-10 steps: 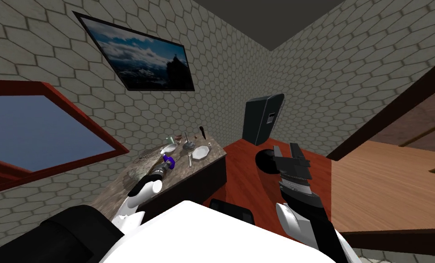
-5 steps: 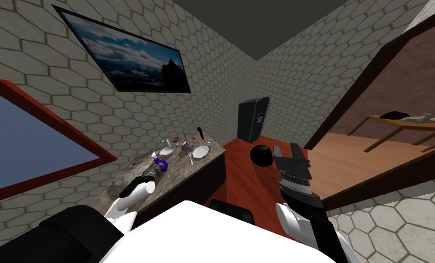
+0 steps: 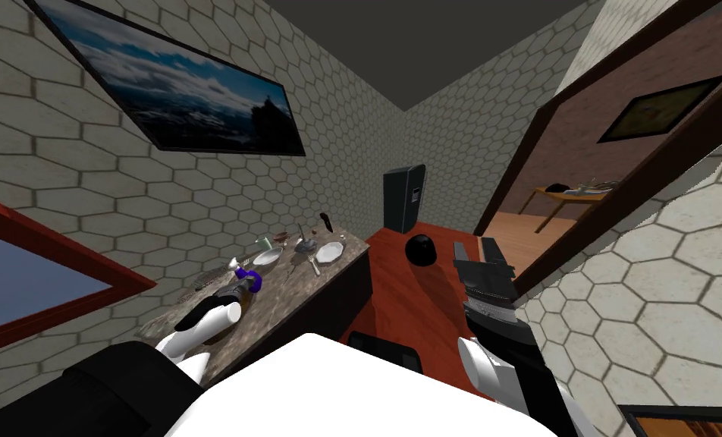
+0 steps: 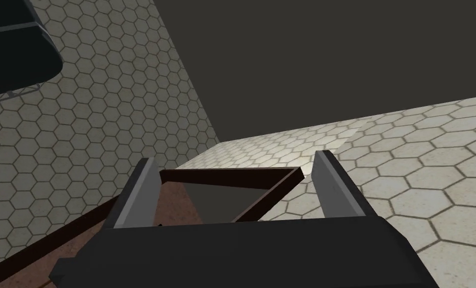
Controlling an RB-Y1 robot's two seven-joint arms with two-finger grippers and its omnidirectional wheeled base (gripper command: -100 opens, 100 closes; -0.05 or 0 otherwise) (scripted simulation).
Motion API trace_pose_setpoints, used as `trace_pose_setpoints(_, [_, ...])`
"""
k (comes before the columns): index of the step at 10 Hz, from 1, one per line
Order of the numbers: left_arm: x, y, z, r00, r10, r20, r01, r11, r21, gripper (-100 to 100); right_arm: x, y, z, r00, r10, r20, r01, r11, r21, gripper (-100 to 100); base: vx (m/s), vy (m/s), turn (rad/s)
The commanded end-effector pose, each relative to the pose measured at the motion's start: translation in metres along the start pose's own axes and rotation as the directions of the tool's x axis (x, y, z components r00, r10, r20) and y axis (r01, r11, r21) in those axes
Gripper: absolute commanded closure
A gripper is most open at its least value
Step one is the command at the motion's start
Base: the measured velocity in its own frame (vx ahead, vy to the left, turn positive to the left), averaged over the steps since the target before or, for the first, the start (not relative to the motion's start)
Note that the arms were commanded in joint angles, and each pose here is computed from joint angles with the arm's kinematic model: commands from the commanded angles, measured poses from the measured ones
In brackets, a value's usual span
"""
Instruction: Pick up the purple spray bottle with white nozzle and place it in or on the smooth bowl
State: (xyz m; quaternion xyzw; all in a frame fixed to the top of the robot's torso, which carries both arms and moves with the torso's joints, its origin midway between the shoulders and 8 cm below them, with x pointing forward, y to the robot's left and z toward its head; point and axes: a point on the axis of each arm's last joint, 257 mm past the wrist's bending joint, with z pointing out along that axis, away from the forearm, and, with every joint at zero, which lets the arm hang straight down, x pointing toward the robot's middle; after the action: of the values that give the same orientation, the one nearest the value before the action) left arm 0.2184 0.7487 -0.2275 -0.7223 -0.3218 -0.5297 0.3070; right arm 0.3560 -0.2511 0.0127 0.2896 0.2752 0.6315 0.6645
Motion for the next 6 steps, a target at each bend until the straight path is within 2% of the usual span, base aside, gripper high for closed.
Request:
trace_pose_setpoints(1, [0.006, -0.016, 0.004, 1.0, 0.0, 0.005, 0.0, 1.0, 0.022, 100, 0.0, 0.0, 0.0, 1.0, 0.0, 0.0, 0.0, 1.0, 0.0, 0, -0.086, 0.088, -0.081])
trace_pose_setpoints(4, [0.017, -0.07, 0.011, 0.999, -0.014, 0.029, 0.011, 0.993, 0.115, 100, 0.0, 0.0, 0.0, 1.0, 0.0, 0.0, 0.0, 1.0, 0.0, 0, -0.066, 0.071, -0.226])
trace_pose_setpoints(6, [0.028, -0.104, 0.014, 0.999, -0.035, 0.041, 0.028, 0.984, 0.175, 100, 0.0, 0.0, 0.0, 1.0, 0.0, 0.0, 0.0, 1.0, 0.0, 0, -0.059, 0.087, -0.308])
